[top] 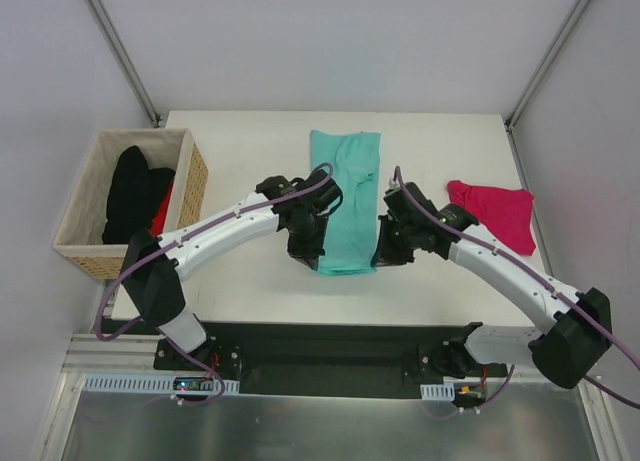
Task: Fold and stack the t-shirts
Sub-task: Fold the folded rectangular tshirt in 1/3 of the way
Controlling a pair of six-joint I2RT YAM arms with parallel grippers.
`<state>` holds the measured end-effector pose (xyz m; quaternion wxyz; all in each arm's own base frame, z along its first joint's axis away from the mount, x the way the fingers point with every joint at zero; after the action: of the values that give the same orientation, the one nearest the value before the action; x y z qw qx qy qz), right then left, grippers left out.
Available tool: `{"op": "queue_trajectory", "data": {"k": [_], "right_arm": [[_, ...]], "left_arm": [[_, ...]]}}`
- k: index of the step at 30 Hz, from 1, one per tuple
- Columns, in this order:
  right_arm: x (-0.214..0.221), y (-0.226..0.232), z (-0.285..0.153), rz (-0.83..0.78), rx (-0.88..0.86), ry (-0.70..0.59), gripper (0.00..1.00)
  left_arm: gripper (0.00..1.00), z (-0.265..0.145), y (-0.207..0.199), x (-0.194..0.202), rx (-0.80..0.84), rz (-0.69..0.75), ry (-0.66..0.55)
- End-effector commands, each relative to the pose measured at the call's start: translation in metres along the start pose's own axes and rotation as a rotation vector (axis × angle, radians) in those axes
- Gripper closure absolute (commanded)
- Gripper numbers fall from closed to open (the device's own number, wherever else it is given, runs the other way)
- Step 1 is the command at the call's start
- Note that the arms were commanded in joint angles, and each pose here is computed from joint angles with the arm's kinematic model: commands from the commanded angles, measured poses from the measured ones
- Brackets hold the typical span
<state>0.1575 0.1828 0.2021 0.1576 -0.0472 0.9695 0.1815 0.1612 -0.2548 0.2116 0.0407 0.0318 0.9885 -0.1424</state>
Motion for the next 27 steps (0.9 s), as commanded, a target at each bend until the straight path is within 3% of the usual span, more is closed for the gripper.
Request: {"op": "queue_trajectory", "data": {"k": [1,8,27], "right_arm": [[-0.017,0.009,-0.006,-0.016,0.018,-0.035,0.99],[-0.040,0.017,0.001,-0.065,0.059,-0.052,0.99],[-0.096,0.009,0.023,-0.048,0.163,-0.067,0.99]], "left_arm": [[1.00,-0.011,-0.007,-0.008,-0.031,0.044,-0.012],[1.00,-0.013,-0.011,-0.033,-0.083,0.098,-0.054],[1.00,-0.012,0.005,-0.111,-0.056,0.052,-0.088]]}}
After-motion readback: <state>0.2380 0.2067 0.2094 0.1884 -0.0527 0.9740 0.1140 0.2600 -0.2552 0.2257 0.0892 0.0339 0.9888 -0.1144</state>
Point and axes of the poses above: each gripper's point midway between its finger pads, its own z axis out along the fingers, its own y axis along the line the jaws close on, x = y × z, the point moved 7 cm from there along -z, back along the fingers, and after that the axes turned 6 degrees about -z, right-handed, at the moved point
